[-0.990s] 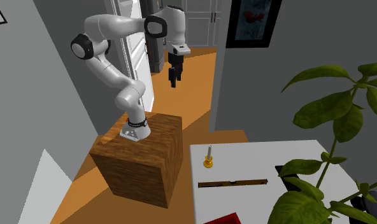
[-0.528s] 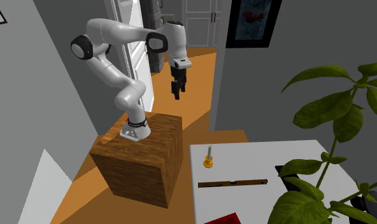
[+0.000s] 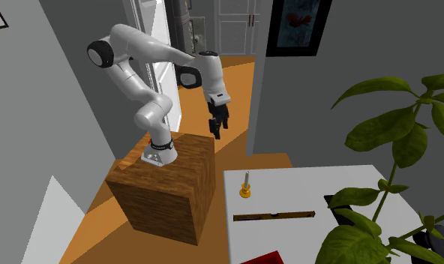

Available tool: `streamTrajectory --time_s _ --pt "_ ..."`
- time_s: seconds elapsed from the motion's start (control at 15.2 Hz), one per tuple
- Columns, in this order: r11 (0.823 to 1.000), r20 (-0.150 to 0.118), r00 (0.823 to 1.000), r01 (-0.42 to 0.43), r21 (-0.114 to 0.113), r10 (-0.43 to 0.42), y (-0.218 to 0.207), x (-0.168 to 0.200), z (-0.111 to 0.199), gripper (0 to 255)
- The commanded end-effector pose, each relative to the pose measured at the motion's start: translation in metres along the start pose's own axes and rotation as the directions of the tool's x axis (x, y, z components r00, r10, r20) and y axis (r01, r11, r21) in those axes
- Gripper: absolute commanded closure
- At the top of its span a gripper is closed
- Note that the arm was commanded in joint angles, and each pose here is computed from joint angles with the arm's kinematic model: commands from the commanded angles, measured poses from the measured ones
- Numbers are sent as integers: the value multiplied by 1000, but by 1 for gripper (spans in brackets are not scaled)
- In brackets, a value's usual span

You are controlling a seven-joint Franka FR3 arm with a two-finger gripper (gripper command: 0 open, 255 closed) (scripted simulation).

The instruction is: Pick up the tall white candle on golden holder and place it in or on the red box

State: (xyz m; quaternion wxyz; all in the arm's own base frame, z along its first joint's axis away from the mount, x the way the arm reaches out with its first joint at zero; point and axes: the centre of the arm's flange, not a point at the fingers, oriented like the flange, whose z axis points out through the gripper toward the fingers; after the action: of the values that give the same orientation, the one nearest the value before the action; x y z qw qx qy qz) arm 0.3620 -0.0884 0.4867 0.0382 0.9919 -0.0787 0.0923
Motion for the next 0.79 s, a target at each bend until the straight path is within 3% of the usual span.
streamTrajectory --time_s 0.0,0.73 --pt "1000 -36 999 -22 0 22 11 7 22 0" --pt "990 -200 969 -142 14 142 68 57 134 0"
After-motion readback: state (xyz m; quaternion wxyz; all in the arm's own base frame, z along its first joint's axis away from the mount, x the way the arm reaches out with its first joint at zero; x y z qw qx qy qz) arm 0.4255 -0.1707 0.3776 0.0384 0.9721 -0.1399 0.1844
